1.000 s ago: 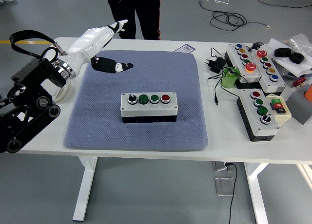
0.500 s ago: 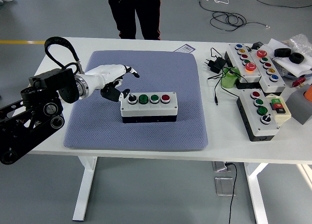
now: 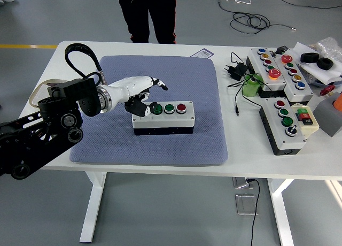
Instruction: Pick up the button,place it on the desk,press the button,press the button
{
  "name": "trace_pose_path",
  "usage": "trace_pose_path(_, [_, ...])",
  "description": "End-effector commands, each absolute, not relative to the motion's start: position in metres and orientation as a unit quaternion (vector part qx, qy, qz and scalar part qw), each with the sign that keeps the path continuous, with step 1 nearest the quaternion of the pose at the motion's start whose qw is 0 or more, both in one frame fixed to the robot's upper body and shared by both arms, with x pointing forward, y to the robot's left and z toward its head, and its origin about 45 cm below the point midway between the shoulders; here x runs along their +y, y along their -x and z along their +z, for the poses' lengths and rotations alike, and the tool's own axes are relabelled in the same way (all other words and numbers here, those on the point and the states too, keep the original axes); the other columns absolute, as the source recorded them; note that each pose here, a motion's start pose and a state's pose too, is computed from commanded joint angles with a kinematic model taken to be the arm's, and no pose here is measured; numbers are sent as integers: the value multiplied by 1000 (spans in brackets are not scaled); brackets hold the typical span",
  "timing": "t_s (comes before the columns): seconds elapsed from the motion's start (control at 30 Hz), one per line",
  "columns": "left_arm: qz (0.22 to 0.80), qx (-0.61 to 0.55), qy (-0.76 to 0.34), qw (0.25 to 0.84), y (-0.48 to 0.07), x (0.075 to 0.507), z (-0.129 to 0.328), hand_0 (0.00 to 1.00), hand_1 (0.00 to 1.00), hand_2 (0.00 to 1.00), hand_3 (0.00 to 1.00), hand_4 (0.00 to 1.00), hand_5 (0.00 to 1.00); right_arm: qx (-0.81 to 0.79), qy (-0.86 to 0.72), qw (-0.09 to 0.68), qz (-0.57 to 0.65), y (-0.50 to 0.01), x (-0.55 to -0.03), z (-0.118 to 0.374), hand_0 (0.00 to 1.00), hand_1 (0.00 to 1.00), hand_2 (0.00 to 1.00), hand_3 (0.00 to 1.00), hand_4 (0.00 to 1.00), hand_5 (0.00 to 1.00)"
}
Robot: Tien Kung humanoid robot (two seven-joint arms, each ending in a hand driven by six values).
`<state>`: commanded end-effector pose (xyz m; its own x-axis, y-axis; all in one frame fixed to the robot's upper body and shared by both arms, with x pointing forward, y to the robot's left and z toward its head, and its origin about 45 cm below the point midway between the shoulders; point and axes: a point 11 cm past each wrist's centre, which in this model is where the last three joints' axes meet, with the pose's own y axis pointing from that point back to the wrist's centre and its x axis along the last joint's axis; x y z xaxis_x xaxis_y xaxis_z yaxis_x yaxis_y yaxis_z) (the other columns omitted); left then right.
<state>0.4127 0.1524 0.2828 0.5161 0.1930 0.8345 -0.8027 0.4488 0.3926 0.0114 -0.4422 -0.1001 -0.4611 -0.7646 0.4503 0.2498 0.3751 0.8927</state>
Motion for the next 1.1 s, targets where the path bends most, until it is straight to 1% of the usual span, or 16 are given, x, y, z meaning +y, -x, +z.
trace_pose_path(0.03, [322, -370, -413, 768, -412, 151, 282, 2, 2, 2, 868, 361, 2, -674, -191, 483, -525, -11, -442, -100, 643, 507, 548, 591, 245, 358])
trace_pose_path(0.07, [317, -371, -414, 768, -411, 149, 281, 2, 2, 2, 865, 392, 2, -674, -191, 483, -525, -11, -442, -100, 643, 507, 548, 591, 245, 358])
trace_pose_path(0.33, [297, -370, -428, 769, -410, 142, 270, 2, 2, 2, 864, 395, 2, -674, -190, 483, -525, -10, -443, -100, 642, 507, 548, 591, 245, 357])
trace_pose_path(1.1, [284, -359, -450, 767, -415, 142, 252, 2, 2, 2, 861, 393, 2, -676, -193, 481, -524, -15, -442, -100, 642, 507, 548, 591, 245, 358])
